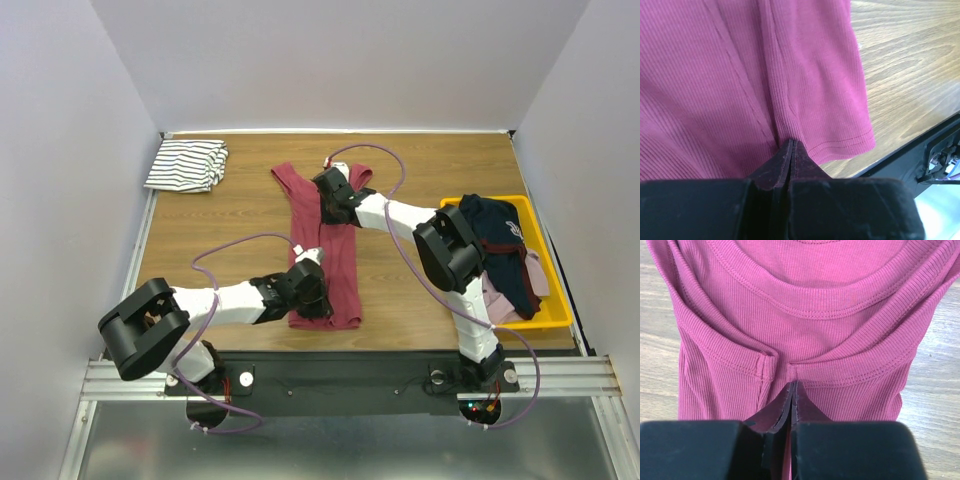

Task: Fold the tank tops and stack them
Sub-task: Fold the tank top

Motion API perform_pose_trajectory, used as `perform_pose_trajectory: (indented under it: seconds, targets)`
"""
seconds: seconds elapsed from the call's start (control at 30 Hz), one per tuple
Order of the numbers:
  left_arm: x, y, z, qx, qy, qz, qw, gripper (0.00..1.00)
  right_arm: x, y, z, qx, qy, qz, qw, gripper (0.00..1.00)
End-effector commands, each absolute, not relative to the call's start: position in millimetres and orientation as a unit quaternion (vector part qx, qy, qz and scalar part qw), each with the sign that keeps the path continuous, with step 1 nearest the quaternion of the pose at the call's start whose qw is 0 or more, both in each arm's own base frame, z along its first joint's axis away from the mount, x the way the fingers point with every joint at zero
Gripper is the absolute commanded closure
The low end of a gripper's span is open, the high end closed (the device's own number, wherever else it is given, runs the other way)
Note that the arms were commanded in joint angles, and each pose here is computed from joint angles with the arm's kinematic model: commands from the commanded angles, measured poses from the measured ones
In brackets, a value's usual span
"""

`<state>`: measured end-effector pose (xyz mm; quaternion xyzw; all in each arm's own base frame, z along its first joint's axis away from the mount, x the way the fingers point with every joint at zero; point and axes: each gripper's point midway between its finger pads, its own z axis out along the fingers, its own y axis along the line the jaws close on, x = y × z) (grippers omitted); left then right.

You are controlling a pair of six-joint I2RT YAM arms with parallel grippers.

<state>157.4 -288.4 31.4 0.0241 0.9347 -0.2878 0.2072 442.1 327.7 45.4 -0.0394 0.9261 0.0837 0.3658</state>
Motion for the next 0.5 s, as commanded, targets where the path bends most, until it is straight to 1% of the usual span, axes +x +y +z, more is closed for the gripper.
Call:
perform_pose_trajectory:
  seconds: [0.0,0.07,0.47]
  targets:
    - [154,-290,35,0.025,0.930,-0.299,0.211,1.00,448,330,62,-0.021,0.918,0.084,0.387,0.98]
    - [154,-289,34,0.025,0.931,-0.297,0.209,1.00,449,329,66,-0.018,0.916,0.083,0.392,1.00]
    - [150,-281,29,0.015,0.933,-0.294,0.206,1.00,455,332,82,-0.006,0.909,0.094,0.405,0.99]
